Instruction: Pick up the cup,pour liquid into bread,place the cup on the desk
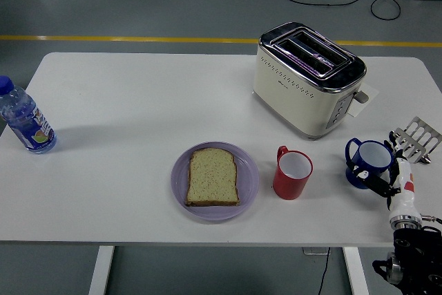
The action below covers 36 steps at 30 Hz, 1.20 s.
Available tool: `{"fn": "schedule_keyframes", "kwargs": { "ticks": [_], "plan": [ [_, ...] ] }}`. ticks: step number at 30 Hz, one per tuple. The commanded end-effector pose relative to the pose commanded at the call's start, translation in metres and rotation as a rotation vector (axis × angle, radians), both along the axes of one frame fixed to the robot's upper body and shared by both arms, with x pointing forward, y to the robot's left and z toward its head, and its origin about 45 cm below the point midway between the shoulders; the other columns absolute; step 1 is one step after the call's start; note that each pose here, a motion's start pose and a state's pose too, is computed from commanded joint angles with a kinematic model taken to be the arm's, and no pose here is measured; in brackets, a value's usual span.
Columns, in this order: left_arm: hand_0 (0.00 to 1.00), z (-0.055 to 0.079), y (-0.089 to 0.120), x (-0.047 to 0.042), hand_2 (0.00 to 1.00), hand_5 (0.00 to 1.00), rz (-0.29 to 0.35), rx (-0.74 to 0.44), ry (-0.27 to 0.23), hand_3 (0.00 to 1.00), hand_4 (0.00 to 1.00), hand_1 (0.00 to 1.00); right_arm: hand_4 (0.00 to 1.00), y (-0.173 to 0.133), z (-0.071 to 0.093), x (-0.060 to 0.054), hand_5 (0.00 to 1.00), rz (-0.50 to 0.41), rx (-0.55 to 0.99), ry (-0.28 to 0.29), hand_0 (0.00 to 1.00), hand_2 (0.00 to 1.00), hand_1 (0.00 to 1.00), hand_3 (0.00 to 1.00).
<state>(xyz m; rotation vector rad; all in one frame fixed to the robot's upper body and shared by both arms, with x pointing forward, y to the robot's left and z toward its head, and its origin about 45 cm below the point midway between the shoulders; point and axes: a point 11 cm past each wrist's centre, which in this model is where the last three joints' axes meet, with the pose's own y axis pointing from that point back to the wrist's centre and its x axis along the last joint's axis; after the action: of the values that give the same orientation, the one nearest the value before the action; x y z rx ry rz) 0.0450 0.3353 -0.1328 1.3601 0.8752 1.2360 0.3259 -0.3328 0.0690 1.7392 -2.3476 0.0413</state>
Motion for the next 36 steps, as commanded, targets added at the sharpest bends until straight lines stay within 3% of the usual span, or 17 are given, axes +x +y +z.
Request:
{"fn": "schedule_keyframes", "kwargs": {
  "ticks": [9, 10, 15, 16, 21, 22, 27, 28, 33, 34, 36],
  "plan": [
    [0.654, 0.000, 0.000, 0.0014, 0.609, 0.750, 0.004, -0.001, -0.003, 0.526, 0.305, 0.618, 0.997, 0.002, -0.004, 0.001, 0.071, -0.013, 0.029, -0.002, 0.887, 0.883, 0.797, 0.947],
    [0.653, 0.000, -0.001, 0.0019, 0.609, 0.744, 0.006, -0.002, -0.004, 0.525, 0.305, 0.617, 0.998, 0.002, -0.004, 0.001, 0.072, -0.017, 0.033, -0.005, 0.814, 0.834, 0.727, 0.889],
    [0.653, 0.000, -0.001, 0.0022, 0.609, 0.744, 0.007, -0.002, -0.005, 0.525, 0.305, 0.617, 0.998, 0.001, -0.005, 0.002, 0.072, -0.029, 0.043, -0.006, 0.814, 0.834, 0.727, 0.889],
    [0.652, 0.000, -0.001, 0.0022, 0.608, 0.741, 0.007, -0.003, -0.005, 0.526, 0.306, 0.617, 0.990, 0.001, -0.005, 0.002, 0.070, -0.030, 0.044, -0.006, 0.679, 0.761, 0.642, 0.765],
    [0.652, 0.000, -0.002, 0.0017, 0.608, 0.741, 0.006, -0.003, -0.004, 0.526, 0.306, 0.617, 0.990, 0.000, -0.006, 0.003, 0.070, -0.034, 0.056, 0.000, 0.679, 0.761, 0.642, 0.765],
    [0.653, 0.000, -0.002, 0.0017, 0.608, 0.736, 0.006, -0.003, -0.004, 0.526, 0.307, 0.617, 0.982, 0.000, -0.007, 0.003, 0.065, -0.034, 0.058, 0.001, 0.573, 0.674, 0.569, 0.640],
    [0.653, 0.000, -0.002, 0.0005, 0.608, 0.736, 0.006, -0.003, -0.001, 0.526, 0.307, 0.617, 0.982, -0.002, -0.006, 0.001, 0.065, -0.047, 0.063, -0.009, 0.573, 0.674, 0.569, 0.640],
    [0.653, 0.000, -0.002, -0.0003, 0.607, 0.731, 0.007, -0.003, 0.000, 0.526, 0.307, 0.617, 0.973, -0.003, -0.006, 0.001, 0.060, -0.051, 0.062, -0.013, 0.534, 0.603, 0.522, 0.570],
    [0.653, -0.001, -0.002, -0.0023, 0.607, 0.731, 0.003, -0.004, 0.003, 0.526, 0.307, 0.617, 0.973, -0.013, -0.001, -0.003, 0.060, -0.090, 0.050, -0.046, 0.534, 0.603, 0.522, 0.570],
    [0.653, -0.001, -0.002, -0.0027, 0.607, 0.726, 0.003, -0.003, 0.004, 0.526, 0.305, 0.616, 0.959, -0.014, 0.000, -0.003, 0.039, -0.095, 0.048, -0.051, 0.463, 0.540, 0.452, 0.498],
    [0.653, -0.001, -0.001, -0.0049, 0.607, 0.726, 0.005, -0.002, 0.008, 0.526, 0.305, 0.616, 0.959, -0.021, 0.007, -0.004, 0.039, -0.114, 0.034, -0.076, 0.463, 0.540, 0.452, 0.498]
  ]
}}
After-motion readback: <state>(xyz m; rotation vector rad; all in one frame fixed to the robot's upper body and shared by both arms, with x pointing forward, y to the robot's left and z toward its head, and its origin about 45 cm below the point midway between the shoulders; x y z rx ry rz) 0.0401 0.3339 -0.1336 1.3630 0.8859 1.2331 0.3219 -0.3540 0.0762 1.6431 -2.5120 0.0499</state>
